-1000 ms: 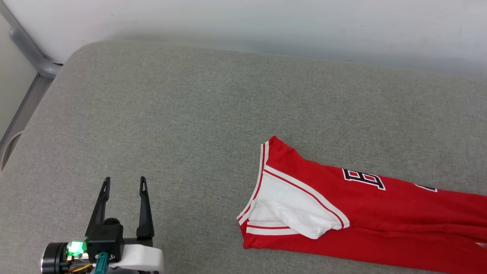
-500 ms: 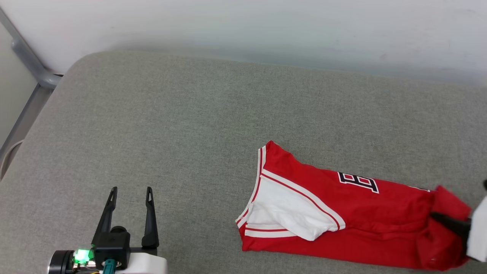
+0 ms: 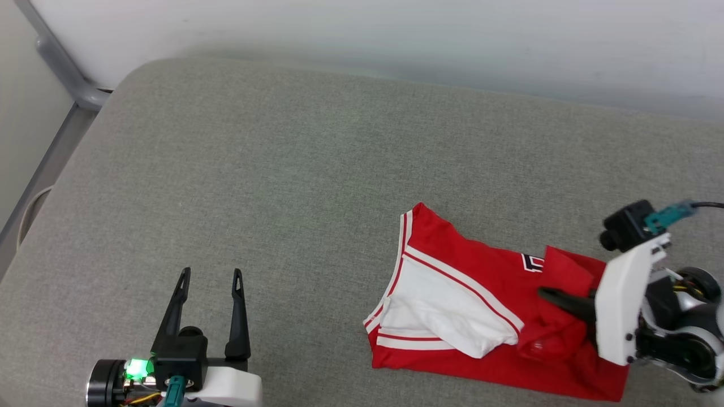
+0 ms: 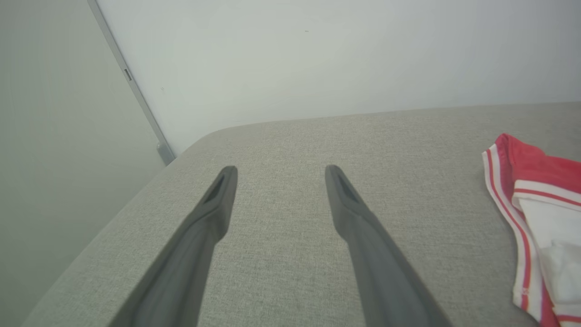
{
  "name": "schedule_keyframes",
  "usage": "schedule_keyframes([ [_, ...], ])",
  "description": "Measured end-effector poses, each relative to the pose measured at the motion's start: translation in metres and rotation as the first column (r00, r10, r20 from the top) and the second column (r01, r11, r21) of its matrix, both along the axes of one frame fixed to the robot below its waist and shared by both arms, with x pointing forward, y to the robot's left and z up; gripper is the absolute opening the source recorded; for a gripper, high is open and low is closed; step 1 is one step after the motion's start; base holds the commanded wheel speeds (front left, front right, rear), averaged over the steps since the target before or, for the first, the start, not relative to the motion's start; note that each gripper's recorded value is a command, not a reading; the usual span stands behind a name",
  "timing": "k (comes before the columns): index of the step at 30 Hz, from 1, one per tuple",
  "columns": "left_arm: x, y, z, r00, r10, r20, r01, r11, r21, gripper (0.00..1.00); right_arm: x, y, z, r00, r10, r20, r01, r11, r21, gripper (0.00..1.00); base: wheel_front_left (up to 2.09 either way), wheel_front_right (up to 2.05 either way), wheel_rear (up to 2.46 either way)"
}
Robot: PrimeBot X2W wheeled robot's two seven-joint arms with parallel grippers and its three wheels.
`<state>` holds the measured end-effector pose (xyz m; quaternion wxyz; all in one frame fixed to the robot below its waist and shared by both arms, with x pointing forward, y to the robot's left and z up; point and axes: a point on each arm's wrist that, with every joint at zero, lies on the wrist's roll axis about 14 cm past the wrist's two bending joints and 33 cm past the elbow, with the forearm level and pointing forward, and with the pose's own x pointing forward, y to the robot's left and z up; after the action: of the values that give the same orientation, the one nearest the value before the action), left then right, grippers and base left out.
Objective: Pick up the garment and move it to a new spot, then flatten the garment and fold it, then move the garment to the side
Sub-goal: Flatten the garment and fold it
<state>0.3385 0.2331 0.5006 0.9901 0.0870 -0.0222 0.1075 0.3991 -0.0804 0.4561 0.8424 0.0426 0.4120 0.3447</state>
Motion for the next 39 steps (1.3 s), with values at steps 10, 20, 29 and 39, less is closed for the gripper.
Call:
schedule_keyframes([
  [10, 0.005, 0.005, -0.004, 1.000, 0.020, -0.013, -0.020, 1.000, -0.003, 1.00, 0.006, 0.070, -0.013, 0.982, 0.189, -0.002, -0.189, 0.982, -0.011, 0.00, 0.00, 0.00, 0.00],
  [20, 0.010, 0.007, -0.008, 0.999, 0.032, -0.030, -0.032, 0.999, -0.007, 1.00, 0.019, 0.117, -0.036, 0.962, 0.274, 0.011, -0.273, 0.961, -0.043, 0.00, 0.00, 0.00, 0.00],
  [29, 0.013, 0.008, -0.009, 0.999, 0.038, -0.031, -0.038, 0.999, -0.009, 1.00, 0.014, 0.117, -0.069, 0.955, 0.298, -0.002, -0.296, 0.948, -0.113, 0.11, 0.00, 0.00, 0.00],
  [39, 0.008, 0.005, 0.001, 1.000, 0.019, 0.003, -0.019, 1.000, 0.000, 1.00, 0.041, 0.098, -0.001, 0.928, 0.209, 0.308, -0.215, 0.976, -0.015, 1.00, 0.00, 0.00, 0.00],
])
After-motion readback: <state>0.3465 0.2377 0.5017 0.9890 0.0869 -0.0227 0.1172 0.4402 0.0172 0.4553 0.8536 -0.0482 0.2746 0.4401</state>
